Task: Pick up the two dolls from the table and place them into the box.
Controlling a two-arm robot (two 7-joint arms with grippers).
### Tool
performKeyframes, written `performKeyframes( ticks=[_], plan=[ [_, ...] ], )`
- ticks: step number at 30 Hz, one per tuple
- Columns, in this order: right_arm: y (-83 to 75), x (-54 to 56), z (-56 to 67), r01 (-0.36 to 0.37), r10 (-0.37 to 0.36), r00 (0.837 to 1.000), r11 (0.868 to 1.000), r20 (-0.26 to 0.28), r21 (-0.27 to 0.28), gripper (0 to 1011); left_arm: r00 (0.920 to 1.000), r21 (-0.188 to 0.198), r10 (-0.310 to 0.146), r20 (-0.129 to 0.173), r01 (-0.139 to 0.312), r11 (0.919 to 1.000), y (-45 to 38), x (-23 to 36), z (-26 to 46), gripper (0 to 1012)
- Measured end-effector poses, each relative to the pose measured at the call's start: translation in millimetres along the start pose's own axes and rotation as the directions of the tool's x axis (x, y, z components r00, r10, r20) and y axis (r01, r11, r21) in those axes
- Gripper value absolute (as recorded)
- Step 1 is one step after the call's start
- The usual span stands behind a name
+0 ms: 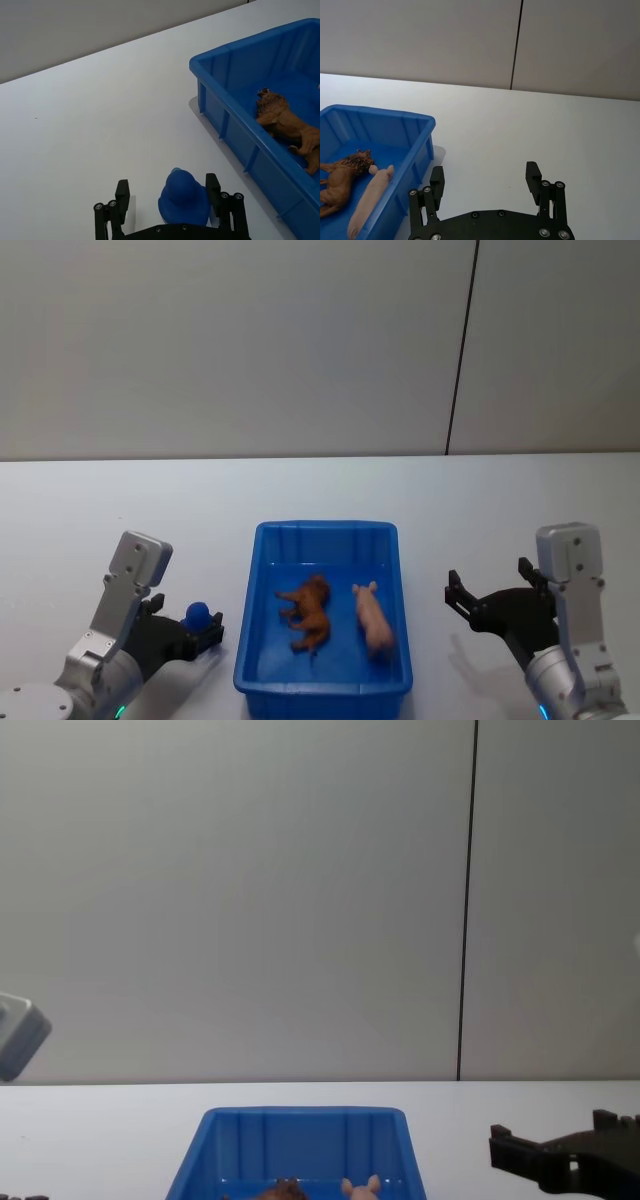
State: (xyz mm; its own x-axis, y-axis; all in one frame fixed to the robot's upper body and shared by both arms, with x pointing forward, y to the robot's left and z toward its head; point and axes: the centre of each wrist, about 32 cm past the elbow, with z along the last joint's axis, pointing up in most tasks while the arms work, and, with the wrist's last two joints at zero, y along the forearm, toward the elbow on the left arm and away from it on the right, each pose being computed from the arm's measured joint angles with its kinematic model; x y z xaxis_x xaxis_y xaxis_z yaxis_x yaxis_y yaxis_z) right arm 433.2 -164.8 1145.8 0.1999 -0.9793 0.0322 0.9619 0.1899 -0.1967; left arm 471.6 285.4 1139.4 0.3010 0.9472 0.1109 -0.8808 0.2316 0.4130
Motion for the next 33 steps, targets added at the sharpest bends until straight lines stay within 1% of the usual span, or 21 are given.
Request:
performKeyframes(
  ticks=[2,3,4,5,7,8,12,13,15,16,17,18,19,21,27,33],
  plan=[
    [0.0,0.0,0.0,0.0,0.0,1.0,1.0,0.0,0.0,1001,1.0,0.003,-0.002,0.002,0.002,1.0,-0.7,0.1,-0.8,970],
    [0.0,0.0,0.0,0.0,0.0,1.0,1.0,0.0,0.0,1001,1.0,0.004,-0.004,0.003,0.004,1.0,-0.8,0.1,-0.9,929],
    [0.0,0.0,0.0,0.0,0.0,1.0,1.0,0.0,0.0,1001,1.0,0.005,-0.005,0.003,0.005,1.0,-1.1,0.0,-1.2,915],
    [0.0,0.0,0.0,0.0,0.0,1.0,1.0,0.0,0.0,1001,1.0,0.005,-0.006,0.006,0.006,1.0,-1.4,0.0,-1.7,869],
    [0.0,0.0,0.0,0.0,0.0,1.0,1.0,0.0,0.0,1001,0.9999,0.003,-0.007,0.01,0.007,1.0,-2.0,-0.2,-2.2,834],
    [0.0,0.0,0.0,0.0,0.0,1.0,1.0,0.0,0.0,1001,0.9999,0.003,-0.007,0.01,0.007,1.0,-2.0,-0.2,-2.2,782],
    [0.0,0.0,0.0,0.0,0.0,1.0,1.0,0.0,0.0,1001,0.9998,-0.005,-0.01,0.019,0.01,0.9999,-3.1,-0.6,-2.8,707],
    [0.0,0.0,0.0,0.0,0.0,1.0,1.0,0.0,0.0,1001,0.9997,-0.007,-0.01,0.021,0.01,0.9999,-3.3,-0.6,-2.9,649],
    [0.0,0.0,0.0,0.0,0.0,1.0,1.0,0.0,0.0,1001,0.9996,-0.011,-0.012,0.025,0.012,0.9999,-3.9,-0.8,-2.9,618],
    [0.0,0.0,0.0,0.0,0.0,1.0,1.0,0.0,0.0,1001,0.9996,-0.012,-0.012,0.027,0.012,0.9998,-4.0,-0.8,-3.1,548],
    [0.0,0.0,0.0,0.0,0.0,1.0,1.0,0.0,0.0,1001,0.9995,-0.015,-0.013,0.029,0.014,0.9998,-4.3,-0.9,-3.3,531],
    [0.0,0.0,0.0,0.0,0.0,1.0,1.0,0.0,0.0,1001,0.9994,-0.016,-0.014,0.03,0.015,0.9998,-4.4,-1.0,-3.4,487],
    [0.0,0.0,0.0,0.0,0.0,1.0,1.0,0.0,0.0,1001,0.9994,-0.017,-0.015,0.031,0.015,0.9997,-4.5,-1.1,-3.5,487],
    [0.0,0.0,0.0,0.0,0.0,1.0,1.0,0.0,0.0,1001,0.9993,-0.02,-0.017,0.033,0.018,0.9996,-4.9,-1.3,-3.9,386],
    [0.0,0.0,0.0,0.0,0.0,1.0,1.0,0.0,0.0,1001,0.9992,-0.025,-0.023,0.033,0.024,0.9994,-5.3,-1.8,-5.4,302],
    [0.0,0.0,0.0,0.0,0.0,1.0,1.0,0.0,0.0,1001,0.9992,-0.028,-0.026,0.029,0.027,0.9993,-4.6,-2.5,-8.0,270]
  ],
)
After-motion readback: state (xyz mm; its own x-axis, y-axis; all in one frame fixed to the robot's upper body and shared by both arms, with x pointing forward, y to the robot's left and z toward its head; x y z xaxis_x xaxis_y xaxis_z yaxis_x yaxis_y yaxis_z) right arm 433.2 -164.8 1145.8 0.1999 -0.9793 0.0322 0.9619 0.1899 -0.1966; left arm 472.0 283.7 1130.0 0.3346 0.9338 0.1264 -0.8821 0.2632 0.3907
